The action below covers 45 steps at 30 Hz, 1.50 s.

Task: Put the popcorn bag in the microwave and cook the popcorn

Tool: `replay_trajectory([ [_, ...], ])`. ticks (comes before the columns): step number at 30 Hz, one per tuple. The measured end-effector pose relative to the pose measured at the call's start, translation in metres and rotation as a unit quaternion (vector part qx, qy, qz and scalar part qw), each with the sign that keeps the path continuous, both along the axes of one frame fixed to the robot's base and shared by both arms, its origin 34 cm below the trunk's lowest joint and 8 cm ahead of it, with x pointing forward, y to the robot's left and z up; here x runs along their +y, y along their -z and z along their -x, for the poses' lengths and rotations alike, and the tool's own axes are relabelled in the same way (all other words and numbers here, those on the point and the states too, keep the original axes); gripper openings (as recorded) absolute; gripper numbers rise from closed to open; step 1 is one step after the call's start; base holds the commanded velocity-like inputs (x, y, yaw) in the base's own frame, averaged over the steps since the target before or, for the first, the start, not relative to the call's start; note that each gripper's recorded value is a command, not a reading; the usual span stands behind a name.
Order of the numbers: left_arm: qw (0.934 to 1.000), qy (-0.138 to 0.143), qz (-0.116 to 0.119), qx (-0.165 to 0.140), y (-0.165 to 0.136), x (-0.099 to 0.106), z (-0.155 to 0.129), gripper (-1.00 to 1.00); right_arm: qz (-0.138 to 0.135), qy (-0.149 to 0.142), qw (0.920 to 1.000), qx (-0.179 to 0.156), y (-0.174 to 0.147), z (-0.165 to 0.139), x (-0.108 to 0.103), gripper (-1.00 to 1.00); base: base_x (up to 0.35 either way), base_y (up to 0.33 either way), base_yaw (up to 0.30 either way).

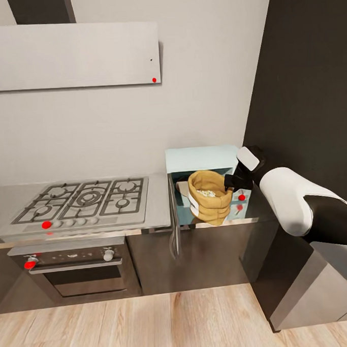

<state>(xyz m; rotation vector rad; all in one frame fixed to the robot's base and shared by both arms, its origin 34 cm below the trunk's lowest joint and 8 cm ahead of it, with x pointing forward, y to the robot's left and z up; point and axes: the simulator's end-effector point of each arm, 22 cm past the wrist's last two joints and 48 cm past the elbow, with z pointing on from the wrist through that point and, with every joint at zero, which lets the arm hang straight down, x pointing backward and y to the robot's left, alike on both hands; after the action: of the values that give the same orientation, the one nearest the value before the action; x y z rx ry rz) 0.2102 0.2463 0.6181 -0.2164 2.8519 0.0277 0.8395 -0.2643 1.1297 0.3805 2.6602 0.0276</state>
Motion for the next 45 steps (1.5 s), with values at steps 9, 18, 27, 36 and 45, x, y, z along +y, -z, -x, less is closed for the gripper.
replay_trajectory([
  [9,1.0,0.0,0.0,0.0,0.007,0.0,-0.004,1.0,0.0,0.002,1.0,-0.001,0.006,-0.004,-0.001,-1.0,0.0,0.0,0.0],
  [18,1.0,0.0,0.0,0.0,0.012,0.0,-0.007,1.0,0.002,0.002,1.0,-0.001,0.012,-0.007,-0.002,-1.0,0.0,0.0,0.0],
  [27,1.0,-0.001,-0.001,0.0,0.012,0.002,-0.007,1.0,0.003,0.002,1.0,-0.002,0.012,-0.007,-0.002,-1.0,0.0,0.0,0.0],
  [36,1.0,-0.001,-0.002,0.0,0.012,0.003,-0.007,1.0,0.003,0.001,1.0,-0.002,0.011,-0.007,-0.001,-1.0,0.16,0.0,0.0],
  [45,1.0,-0.001,-0.002,0.0,0.012,0.003,-0.007,1.0,0.003,0.001,1.0,-0.001,0.012,-0.007,-0.002,-1.0,0.031,0.0,0.0],
])
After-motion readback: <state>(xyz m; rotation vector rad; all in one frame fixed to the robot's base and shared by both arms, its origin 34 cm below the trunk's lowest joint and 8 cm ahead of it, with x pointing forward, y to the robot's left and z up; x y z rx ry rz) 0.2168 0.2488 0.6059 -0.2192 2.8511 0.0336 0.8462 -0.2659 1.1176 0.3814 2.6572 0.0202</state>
